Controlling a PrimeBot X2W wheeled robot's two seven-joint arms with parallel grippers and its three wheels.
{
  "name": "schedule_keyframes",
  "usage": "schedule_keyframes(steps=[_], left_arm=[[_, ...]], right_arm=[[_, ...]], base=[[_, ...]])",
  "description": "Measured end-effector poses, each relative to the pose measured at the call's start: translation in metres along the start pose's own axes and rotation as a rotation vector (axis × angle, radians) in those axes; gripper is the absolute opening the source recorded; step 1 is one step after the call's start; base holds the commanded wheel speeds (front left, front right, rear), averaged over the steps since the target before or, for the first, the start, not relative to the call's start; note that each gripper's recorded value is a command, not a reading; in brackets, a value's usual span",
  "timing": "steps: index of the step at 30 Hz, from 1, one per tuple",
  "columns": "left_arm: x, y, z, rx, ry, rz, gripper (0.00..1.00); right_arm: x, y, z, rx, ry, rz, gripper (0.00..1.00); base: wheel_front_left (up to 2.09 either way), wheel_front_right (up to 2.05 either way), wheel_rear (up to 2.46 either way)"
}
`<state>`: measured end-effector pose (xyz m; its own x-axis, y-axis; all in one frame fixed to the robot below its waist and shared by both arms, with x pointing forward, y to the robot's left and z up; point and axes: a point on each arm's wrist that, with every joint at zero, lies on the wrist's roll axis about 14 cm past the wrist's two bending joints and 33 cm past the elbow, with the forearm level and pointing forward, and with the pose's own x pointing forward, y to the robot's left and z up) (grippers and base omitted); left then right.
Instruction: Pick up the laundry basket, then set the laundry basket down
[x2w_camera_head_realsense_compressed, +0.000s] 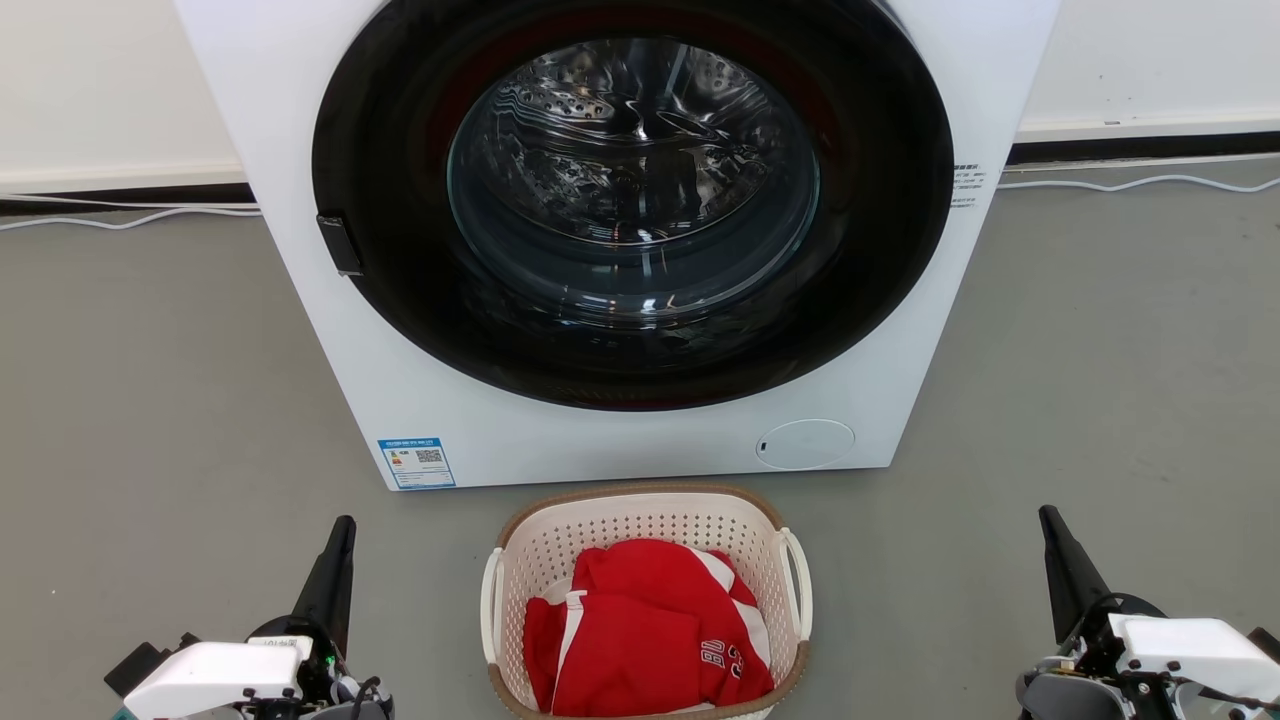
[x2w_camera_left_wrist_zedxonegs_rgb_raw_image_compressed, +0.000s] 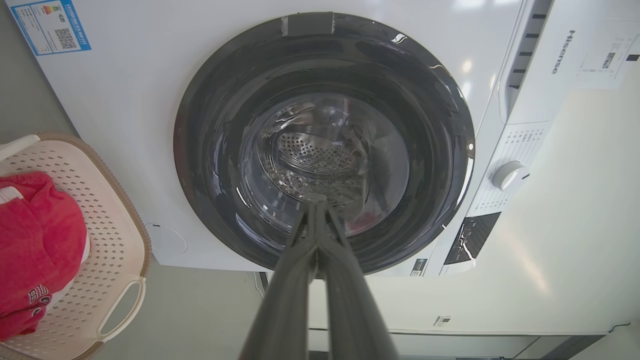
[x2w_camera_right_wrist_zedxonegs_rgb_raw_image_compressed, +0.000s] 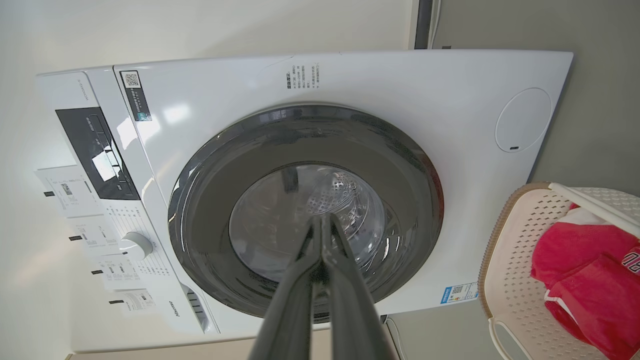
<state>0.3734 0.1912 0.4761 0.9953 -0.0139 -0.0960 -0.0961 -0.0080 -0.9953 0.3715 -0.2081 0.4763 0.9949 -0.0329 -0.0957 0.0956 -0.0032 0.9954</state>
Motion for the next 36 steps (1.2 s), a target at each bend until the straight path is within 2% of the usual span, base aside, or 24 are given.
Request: schedule_keyframes(steps=[36], left_arm=[[0.0000,0.0000,0.0000,0.000,0.000,0.000,0.00]], right_arm=[[0.0000,0.0000,0.0000,0.000,0.000,0.000,0.00]], base=[[0.00,0.00,0.00]])
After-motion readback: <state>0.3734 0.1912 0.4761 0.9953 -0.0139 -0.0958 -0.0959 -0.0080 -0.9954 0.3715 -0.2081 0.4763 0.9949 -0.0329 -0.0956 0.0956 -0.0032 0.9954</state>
